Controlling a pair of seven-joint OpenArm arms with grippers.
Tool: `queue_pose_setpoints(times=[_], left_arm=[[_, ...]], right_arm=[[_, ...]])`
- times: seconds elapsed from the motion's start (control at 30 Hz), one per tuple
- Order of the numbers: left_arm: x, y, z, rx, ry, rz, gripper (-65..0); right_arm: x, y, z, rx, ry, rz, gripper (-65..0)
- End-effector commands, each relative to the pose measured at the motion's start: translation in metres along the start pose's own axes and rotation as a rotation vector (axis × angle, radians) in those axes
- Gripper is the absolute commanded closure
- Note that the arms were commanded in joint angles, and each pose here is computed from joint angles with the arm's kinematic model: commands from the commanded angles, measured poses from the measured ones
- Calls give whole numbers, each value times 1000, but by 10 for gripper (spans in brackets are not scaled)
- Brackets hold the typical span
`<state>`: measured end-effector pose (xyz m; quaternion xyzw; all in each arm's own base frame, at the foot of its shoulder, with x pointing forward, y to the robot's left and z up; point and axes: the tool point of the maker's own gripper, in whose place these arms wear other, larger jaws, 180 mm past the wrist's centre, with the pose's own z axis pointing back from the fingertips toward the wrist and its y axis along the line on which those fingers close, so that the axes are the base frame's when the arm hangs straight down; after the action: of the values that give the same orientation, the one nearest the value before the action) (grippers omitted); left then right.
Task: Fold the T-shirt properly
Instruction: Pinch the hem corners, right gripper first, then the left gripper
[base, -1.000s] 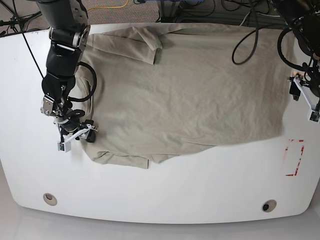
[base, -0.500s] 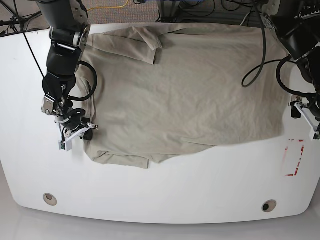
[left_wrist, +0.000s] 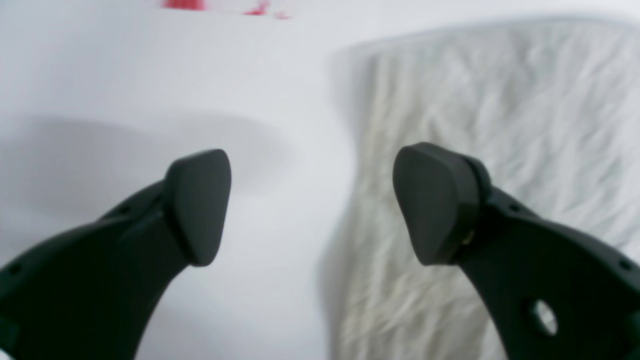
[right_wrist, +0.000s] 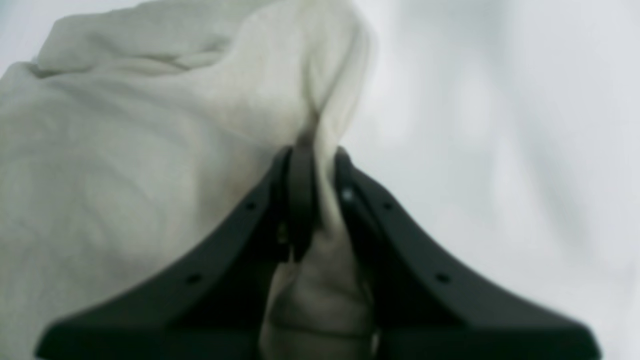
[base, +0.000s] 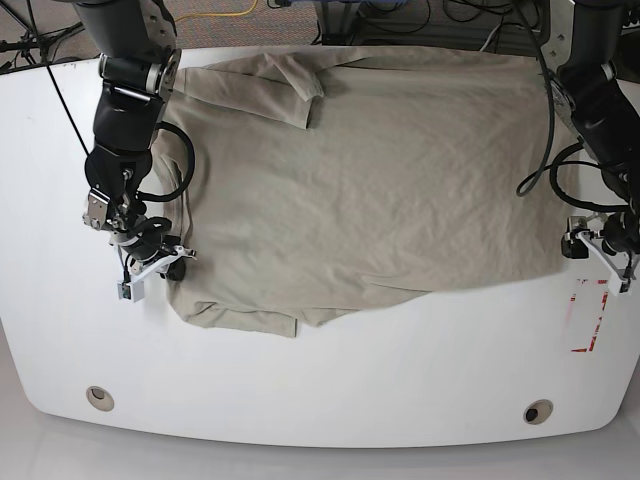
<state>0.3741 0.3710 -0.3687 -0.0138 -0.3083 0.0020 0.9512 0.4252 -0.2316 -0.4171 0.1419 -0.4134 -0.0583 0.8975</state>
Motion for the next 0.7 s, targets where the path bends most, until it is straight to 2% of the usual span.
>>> queue_pose_setpoints(times=[0.0, 0.3, 0.67], left_arm=[[20, 7, 7, 7, -53, 1, -508], [32, -15, -8, -37, -78, -63, -508], [15, -26, -28, -103, -48, -3, -508]], right_arm=[[15, -2, 2, -6, -20, 15, -59], [16, -1, 2, -5, -23, 14, -59], [16, -2, 2, -6, -24, 15, -59]])
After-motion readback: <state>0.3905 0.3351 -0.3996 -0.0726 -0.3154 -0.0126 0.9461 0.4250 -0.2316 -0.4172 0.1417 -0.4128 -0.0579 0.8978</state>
